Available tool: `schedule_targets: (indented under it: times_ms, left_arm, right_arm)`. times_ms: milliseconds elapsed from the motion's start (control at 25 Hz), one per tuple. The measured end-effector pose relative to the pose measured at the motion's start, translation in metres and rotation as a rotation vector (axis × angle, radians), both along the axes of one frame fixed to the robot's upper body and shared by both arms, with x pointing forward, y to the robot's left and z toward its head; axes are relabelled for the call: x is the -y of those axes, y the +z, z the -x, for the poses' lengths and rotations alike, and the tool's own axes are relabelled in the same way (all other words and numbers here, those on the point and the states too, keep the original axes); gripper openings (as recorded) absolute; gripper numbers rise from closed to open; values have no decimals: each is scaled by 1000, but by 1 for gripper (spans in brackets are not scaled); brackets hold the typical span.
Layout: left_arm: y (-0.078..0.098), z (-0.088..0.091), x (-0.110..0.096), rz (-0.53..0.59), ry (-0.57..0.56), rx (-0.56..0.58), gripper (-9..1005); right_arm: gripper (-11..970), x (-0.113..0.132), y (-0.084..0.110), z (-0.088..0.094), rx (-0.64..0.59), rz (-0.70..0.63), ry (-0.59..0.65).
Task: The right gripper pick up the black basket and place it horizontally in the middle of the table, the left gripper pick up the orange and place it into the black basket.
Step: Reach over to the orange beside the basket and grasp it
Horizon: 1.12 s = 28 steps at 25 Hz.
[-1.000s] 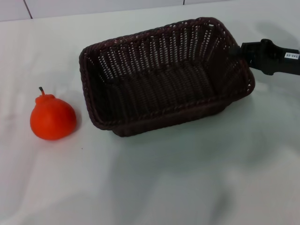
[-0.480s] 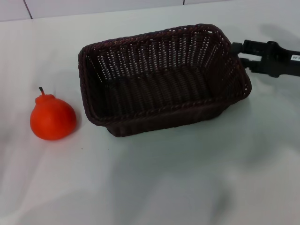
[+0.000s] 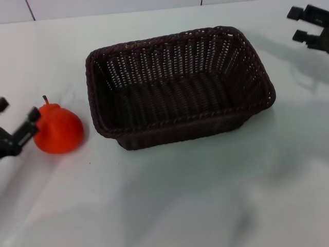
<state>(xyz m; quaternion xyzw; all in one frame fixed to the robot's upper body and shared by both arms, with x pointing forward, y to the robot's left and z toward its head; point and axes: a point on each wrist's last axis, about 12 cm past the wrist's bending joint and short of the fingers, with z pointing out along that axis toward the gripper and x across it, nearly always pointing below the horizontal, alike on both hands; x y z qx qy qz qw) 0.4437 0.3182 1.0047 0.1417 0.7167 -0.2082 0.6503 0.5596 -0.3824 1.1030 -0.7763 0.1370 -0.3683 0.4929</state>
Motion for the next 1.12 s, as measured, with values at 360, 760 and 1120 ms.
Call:
schedule_targets:
  times_ms: [360, 760, 1120]
  left_arm:
    - [-16, -9, 21, -100, -99, -109, 824]
    - [-17, -14, 21, -141, -116, -125, 688]
    - [-11, -11, 19, -113, -125, -84, 429]
  right_arm:
    - [915, -5, 3, -7, 25, 4, 2]
    - [915, -5, 1, -6, 25, 9, -9]
    - [915, -4, -2, -5, 19, 13, -22]
